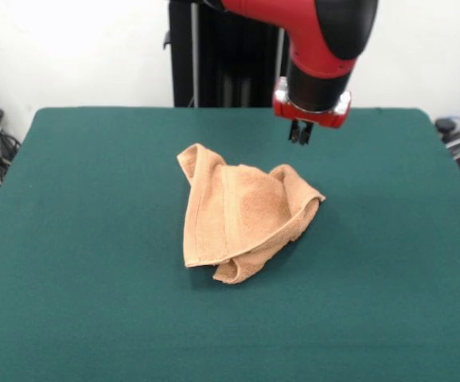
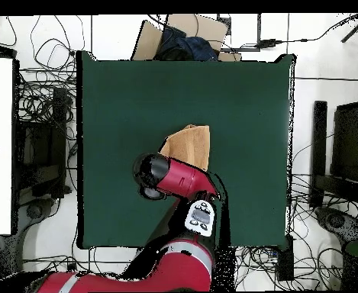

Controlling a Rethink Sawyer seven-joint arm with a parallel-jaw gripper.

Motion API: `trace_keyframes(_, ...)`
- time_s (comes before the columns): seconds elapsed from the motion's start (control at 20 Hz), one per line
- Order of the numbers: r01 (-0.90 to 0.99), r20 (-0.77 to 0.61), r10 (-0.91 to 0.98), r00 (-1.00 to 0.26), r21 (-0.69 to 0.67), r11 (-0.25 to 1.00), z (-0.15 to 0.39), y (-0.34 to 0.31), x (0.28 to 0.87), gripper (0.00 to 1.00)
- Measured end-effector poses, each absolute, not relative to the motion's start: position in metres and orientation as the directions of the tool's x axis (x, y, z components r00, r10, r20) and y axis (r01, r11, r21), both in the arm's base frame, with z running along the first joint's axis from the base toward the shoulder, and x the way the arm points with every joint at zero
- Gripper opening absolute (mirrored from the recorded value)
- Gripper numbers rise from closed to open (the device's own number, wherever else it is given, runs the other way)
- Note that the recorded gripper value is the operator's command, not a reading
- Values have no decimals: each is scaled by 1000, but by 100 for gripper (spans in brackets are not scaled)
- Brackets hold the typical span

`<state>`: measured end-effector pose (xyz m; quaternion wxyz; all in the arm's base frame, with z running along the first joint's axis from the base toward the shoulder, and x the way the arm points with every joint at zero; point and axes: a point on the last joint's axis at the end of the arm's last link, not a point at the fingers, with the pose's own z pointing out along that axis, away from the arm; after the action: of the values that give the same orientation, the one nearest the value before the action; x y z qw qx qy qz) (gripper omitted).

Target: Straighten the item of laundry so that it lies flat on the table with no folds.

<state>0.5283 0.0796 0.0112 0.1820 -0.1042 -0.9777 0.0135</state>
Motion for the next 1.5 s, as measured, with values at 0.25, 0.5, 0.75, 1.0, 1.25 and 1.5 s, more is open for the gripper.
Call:
trace_keyframes(0.25, 237, 349, 245, -905, -65, 969, 12, 76, 532, 0)
trace_keyframes(0.5, 275, 360, 279, -891, -62, 959, 5, 75, 532, 0)
trace_keyframes(0.75, 285, 380, 288, -879, -66, 956, -6, 75, 526, 0)
trace_keyframes(1.0, 282, 399, 288, -871, -74, 956, -18, 74, 520, 0)
trace_keyframes(1.25, 278, 395, 288, -873, -83, 957, -23, 71, 523, 0)
trace_keyframes(1.5, 258, 368, 281, -886, -113, 960, -20, 68, 529, 0)
